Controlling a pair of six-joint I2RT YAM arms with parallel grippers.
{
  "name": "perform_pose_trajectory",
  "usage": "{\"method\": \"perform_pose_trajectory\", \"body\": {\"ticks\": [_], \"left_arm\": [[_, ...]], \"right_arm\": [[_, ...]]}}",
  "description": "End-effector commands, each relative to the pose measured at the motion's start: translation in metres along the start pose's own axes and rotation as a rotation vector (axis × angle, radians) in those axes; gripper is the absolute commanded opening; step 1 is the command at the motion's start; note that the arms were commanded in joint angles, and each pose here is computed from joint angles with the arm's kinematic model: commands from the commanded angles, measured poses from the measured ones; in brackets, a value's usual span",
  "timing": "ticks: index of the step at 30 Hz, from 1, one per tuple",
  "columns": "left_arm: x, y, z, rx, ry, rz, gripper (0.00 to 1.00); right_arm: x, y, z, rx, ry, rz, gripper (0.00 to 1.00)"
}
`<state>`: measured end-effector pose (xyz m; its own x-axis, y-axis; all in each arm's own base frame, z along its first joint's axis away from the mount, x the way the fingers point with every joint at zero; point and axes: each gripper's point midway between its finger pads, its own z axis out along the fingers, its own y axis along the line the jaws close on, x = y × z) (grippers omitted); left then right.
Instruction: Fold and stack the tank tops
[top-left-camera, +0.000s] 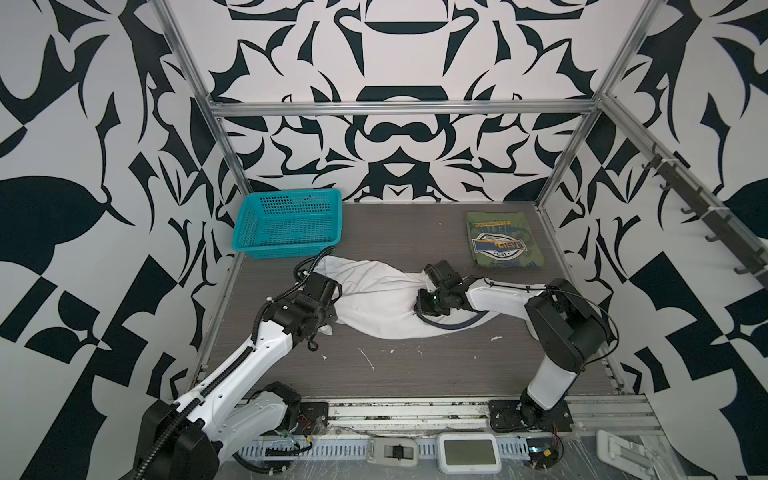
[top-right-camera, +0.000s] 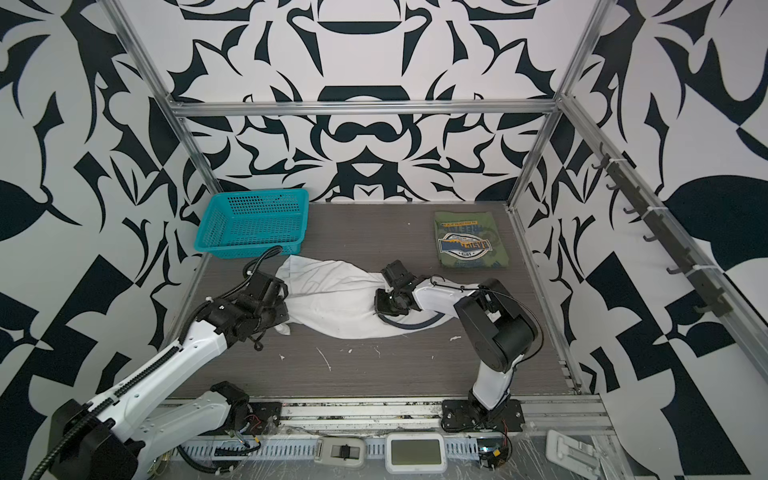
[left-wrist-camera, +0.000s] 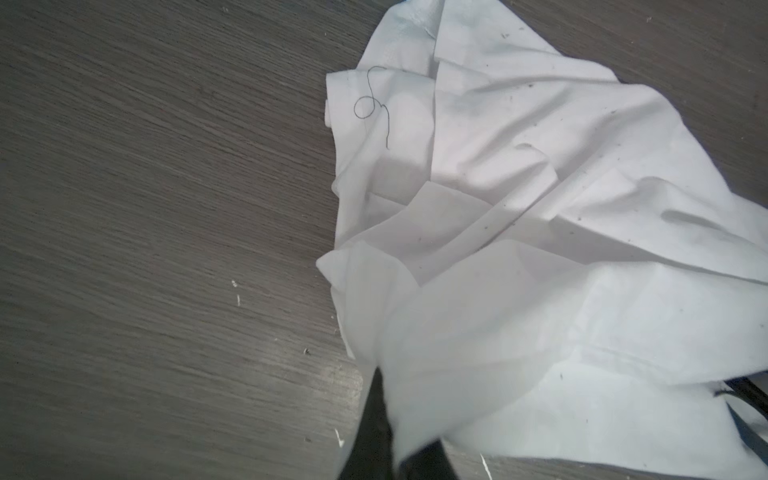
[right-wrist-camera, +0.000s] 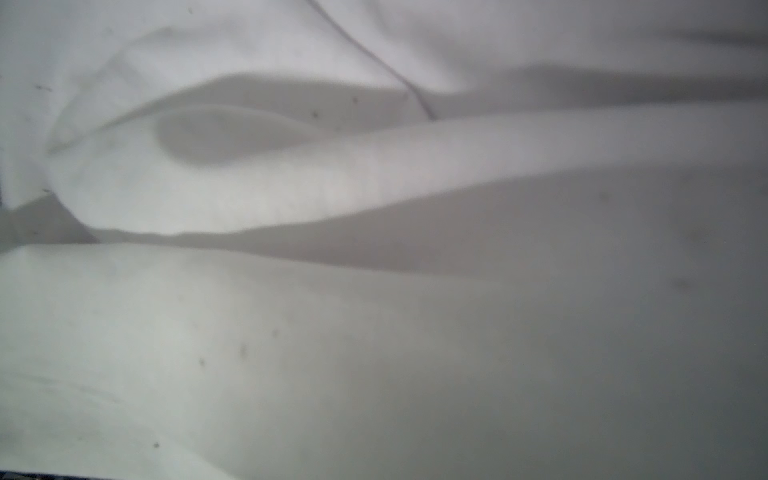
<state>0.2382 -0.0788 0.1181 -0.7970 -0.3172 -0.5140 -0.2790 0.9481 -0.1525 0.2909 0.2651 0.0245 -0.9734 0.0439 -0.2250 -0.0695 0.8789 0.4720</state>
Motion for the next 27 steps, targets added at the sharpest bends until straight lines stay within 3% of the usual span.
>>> {"method": "perform_pose_trajectory", "body": {"ticks": [1,4,13,20,27], "left_arm": [[0.0,0.009,-0.001,-0.028,-0.013,-0.016,0.0],[0.002,0.01,0.002,-0.039,-0.008,-0.014,0.0],[0.001,-0.006,0.011,-0.01,0.032,-0.004,0.0],[-0.001,-0.033,0.021,0.051,0.09,0.027,0.03],[0.003,-0.036,0.029,0.046,0.115,0.04,0.05]], "right_arm": [[-0.009,0.009,-0.019,0.012,-0.041,-0.028,0.05],[-0.008,0.011,-0.031,0.008,-0.06,-0.036,0.0],[0.001,0.009,-0.052,0.021,-0.063,-0.051,0.01],[-0.002,0.002,-0.064,0.061,-0.08,-0.065,0.13],[-0.003,0.008,-0.054,-0.011,-0.055,-0.054,0.25]]}}
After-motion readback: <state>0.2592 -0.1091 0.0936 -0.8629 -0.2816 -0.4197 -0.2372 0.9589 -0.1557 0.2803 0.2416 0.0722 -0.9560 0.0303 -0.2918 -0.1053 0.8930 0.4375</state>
